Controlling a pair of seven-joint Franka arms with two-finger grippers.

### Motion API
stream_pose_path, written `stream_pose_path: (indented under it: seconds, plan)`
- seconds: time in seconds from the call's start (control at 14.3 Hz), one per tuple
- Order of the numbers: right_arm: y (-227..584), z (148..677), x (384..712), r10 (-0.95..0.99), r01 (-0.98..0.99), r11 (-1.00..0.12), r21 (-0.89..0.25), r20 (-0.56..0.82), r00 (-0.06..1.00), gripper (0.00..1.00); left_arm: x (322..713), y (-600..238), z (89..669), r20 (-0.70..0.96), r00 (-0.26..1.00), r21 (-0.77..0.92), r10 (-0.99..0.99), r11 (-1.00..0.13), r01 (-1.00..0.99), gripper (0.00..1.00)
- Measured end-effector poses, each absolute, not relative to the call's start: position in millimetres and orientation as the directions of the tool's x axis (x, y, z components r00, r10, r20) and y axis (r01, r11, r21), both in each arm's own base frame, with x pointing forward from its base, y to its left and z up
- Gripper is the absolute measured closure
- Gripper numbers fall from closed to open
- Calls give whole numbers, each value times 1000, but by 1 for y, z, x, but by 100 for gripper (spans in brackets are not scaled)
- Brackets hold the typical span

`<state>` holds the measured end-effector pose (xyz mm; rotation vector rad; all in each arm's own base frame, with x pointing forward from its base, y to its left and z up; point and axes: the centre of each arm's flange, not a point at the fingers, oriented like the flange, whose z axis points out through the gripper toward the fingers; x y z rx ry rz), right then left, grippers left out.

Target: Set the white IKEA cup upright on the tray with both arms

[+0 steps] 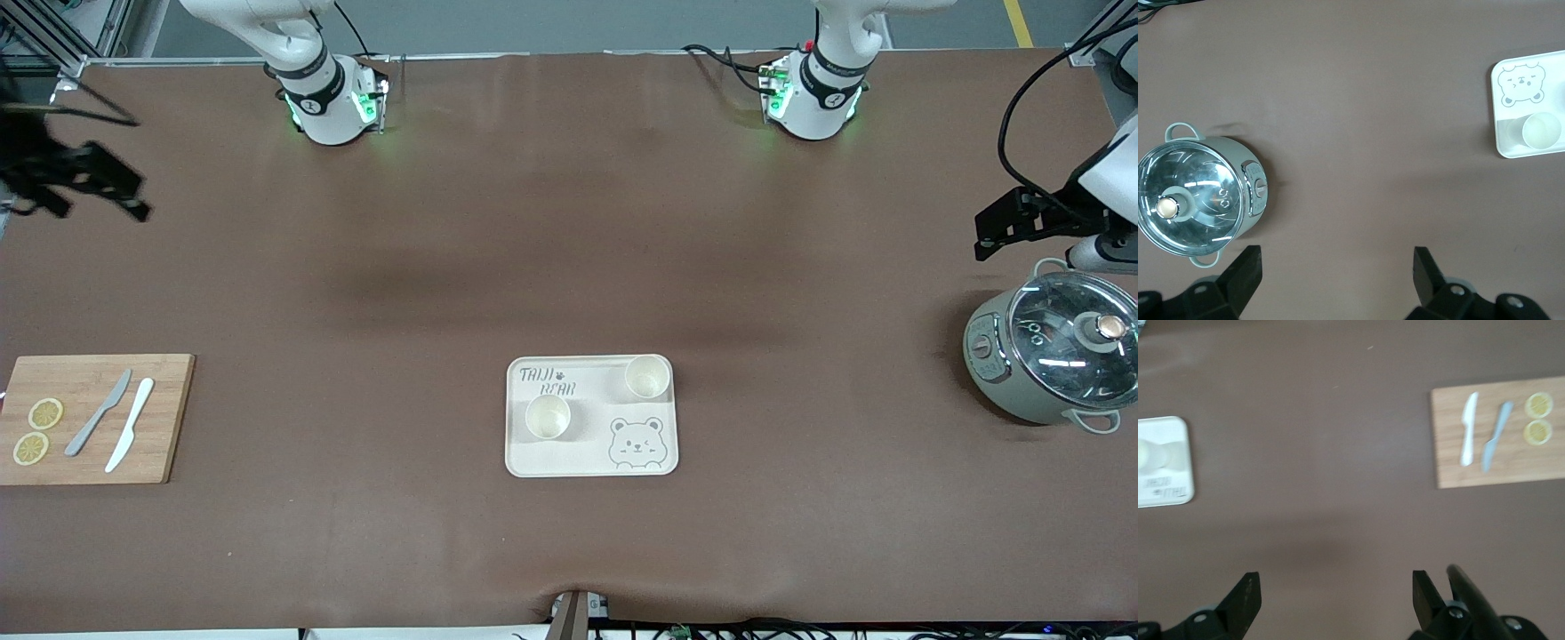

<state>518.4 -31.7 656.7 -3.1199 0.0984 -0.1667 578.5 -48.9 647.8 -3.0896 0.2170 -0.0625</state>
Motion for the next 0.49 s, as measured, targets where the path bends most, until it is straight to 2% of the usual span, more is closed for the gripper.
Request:
stream_pose_path:
  seconds: [0.21,0.49]
  plan:
    - [-86,641,519,-64,-63,-998,-11,91,994,0,578,-49,647,31,990,-46,-140,-989,-139,0]
    - [-71,633,527,-43,-43,-999,-9,84,996,0,577,-49,646,23,990,-46,-140,-989,-139,0]
